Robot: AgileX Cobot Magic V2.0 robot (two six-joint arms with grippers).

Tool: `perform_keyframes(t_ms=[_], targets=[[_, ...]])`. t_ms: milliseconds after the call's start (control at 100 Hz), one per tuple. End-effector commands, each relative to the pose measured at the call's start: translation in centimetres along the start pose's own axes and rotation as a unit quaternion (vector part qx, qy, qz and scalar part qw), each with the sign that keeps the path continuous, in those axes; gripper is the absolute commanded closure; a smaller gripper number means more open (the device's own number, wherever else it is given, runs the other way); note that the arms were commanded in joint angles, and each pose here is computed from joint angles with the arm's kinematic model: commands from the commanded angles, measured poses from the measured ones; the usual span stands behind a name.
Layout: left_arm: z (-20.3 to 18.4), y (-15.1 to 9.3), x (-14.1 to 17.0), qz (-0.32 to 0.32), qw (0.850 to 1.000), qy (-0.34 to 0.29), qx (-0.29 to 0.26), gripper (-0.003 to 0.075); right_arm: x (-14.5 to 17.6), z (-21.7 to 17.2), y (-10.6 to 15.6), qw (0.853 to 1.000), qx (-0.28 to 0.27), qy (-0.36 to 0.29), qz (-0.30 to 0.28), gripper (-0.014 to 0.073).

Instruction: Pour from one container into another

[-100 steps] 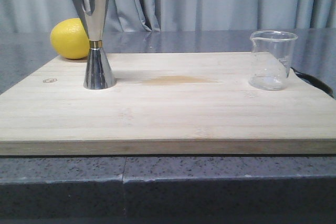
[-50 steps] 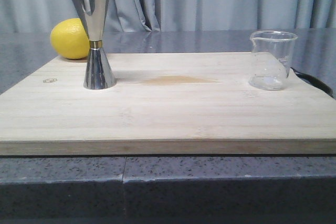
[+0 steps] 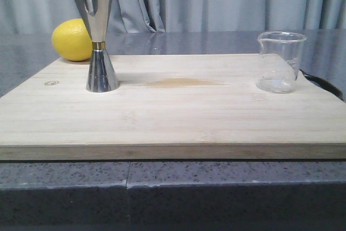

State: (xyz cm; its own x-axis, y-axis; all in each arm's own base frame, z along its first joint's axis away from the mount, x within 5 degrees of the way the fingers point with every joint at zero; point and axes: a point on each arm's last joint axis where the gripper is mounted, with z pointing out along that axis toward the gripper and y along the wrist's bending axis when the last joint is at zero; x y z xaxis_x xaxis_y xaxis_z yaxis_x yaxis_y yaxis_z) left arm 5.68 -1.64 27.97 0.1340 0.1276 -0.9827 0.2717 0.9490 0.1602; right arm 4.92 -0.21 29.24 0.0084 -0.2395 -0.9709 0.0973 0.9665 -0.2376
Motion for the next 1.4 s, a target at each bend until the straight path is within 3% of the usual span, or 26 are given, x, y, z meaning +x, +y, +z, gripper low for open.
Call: perform_keyframes(t_ms=[0, 350, 760, 1390], targets=[[0.1, 0.1, -1.5, -0.007, 0.999, -0.046, 0.001, 0.0738, -1.3, 0.0, -0.5, 0.999, 0.017, -0.040, 0.002, 0.0668], [0.1, -0.2, -0.1, -0.014, 0.999, -0.052, -0.001, 0.0739, -1.3, 0.0, -0.5, 0.999, 0.017, -0.040, 0.002, 0.0668], [-0.8, -0.4, 6.2, -0.041, 0.995, -0.063, -0.069, 0.0739, -1.3, 0.0, -0.5, 0.999, 0.017, -0.040, 0.002, 0.0668], [-1.2, -0.4, 6.8, -0.055, 0.995, -0.045, -0.077, 0.0739, -1.3, 0.0, -0.5, 0.999, 0.017, -0.040, 0.002, 0.0668]])
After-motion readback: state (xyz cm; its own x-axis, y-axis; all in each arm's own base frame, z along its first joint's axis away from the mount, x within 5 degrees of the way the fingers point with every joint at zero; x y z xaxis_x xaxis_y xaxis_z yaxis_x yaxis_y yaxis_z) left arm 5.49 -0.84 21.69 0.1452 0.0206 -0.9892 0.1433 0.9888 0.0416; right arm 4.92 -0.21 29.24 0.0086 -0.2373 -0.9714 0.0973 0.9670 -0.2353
